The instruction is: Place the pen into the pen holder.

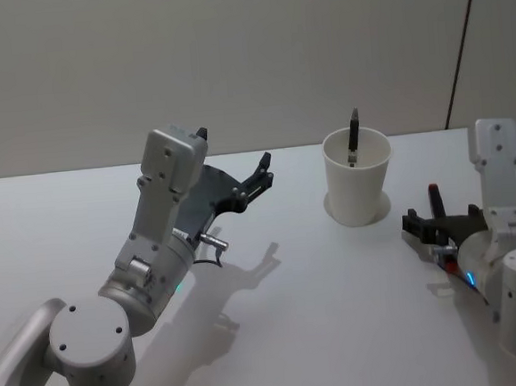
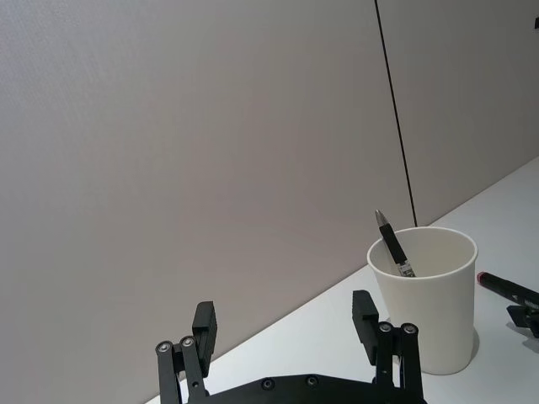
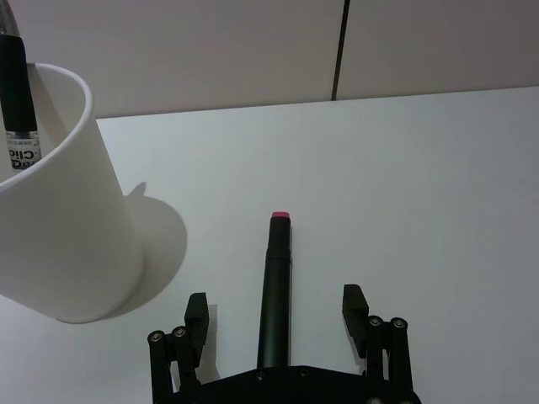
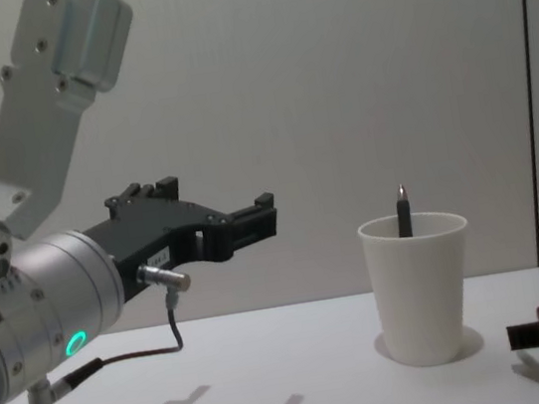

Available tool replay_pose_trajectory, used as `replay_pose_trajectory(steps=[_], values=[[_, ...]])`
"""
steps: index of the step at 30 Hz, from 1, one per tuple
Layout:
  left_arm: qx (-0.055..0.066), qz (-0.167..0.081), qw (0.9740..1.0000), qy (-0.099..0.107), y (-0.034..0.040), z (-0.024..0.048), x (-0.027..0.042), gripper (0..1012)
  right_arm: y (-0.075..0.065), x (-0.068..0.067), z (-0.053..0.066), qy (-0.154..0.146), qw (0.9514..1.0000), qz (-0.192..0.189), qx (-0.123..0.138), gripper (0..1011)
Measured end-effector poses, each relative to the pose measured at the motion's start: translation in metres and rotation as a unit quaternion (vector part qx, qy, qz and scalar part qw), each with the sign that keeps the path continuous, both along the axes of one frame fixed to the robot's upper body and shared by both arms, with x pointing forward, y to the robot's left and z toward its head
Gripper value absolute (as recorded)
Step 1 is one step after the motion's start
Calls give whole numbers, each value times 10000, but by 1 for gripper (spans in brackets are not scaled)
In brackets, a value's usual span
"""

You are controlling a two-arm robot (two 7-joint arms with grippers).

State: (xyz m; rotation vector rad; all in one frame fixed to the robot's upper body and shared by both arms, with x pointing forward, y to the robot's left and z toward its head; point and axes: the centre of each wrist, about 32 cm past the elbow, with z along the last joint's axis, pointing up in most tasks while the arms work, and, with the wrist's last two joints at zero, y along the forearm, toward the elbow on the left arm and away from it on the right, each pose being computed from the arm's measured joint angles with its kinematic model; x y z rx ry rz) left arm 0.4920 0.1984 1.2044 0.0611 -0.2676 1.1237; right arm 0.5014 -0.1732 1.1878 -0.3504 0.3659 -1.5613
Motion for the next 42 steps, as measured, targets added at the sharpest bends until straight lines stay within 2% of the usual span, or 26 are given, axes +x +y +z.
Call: replay_pose_trajectory(steps=[25,30,33,35,38,41,42], values=[[0,0,10000,0,0,0,0,1001,18,-19,-30,47,10000,-58,66,994],[0,0,10000,0,0,0,0,1001,17,-20,-31,48,9999,-63,70,907],[0,0,10000,0,0,0,0,1001,18,-21,-32,50,9999,-65,73,787],[0,0,10000,0,0,0,0,1001,18,-21,-32,50,9999,-66,73,770],[0,0,10000,0,0,0,0,1001,19,-21,-33,51,9999,-67,75,688],[0,0,10000,0,0,0,0,1001,20,-22,-34,53,9999,-69,76,550],[0,0,10000,0,0,0,0,1001,20,-23,-35,54,9999,-69,75,533]])
